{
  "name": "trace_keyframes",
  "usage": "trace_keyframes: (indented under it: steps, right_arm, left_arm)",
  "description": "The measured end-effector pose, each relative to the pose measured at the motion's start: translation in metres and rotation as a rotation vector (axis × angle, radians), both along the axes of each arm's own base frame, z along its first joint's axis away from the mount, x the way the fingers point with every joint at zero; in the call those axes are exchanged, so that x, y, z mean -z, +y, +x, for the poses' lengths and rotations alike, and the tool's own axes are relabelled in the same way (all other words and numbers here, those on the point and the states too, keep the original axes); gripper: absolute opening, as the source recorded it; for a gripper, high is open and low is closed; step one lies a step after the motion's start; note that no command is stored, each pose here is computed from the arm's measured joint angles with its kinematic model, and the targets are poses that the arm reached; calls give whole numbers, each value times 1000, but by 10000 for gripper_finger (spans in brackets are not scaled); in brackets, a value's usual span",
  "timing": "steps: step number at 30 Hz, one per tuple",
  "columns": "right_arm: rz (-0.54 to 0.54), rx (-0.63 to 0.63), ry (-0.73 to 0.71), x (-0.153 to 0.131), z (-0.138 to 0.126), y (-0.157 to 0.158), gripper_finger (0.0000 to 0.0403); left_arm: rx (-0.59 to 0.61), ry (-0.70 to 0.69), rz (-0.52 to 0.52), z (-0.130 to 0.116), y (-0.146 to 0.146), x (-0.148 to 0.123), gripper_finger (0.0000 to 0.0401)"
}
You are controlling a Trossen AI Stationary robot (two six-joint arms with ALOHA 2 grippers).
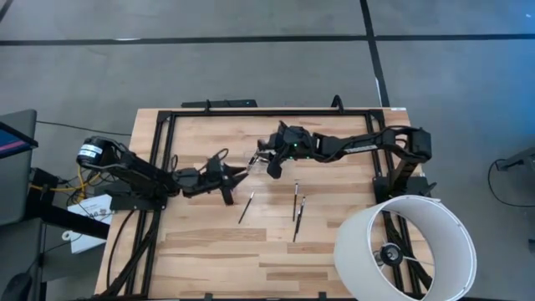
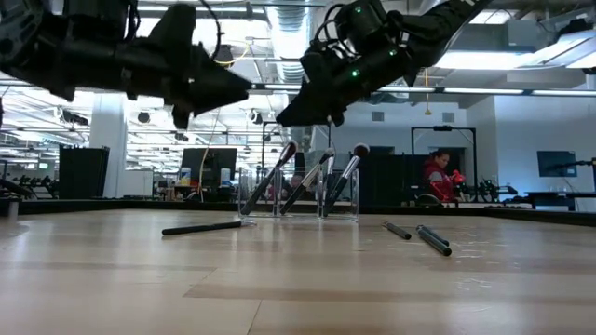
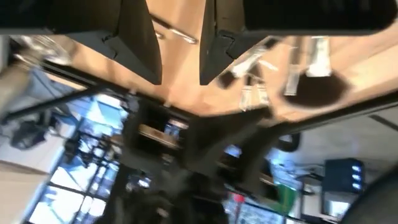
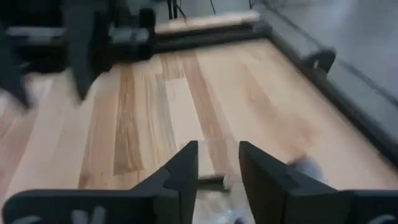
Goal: Put items in baskets/containers
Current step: Put the eyeshadow brush into the transparent organizer
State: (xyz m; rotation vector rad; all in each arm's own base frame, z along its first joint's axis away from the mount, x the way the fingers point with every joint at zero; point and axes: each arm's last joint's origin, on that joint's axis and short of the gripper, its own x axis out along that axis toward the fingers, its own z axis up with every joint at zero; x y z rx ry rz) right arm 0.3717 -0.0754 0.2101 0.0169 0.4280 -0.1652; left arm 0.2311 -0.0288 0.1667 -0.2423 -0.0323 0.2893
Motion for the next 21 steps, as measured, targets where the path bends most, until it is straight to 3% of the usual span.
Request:
trace_keyframes:
  steps: [4,10,15,21]
  right_arm:
    - [-16,-29,16,1,1,8,125]
    - [-21,-74,42,6,3,23,129]
    - [-49,-99,39,5,4,28,127]
    - [-60,-113,45,6,5,32,127]
  left_arm:
    - [25,99,16,17,-19,-9,104]
    - [-121,340,-22,33,-39,-3,104]
    - [-128,412,-84,39,-54,29,104]
    - [-194,519,-8,46,-60,67,104]
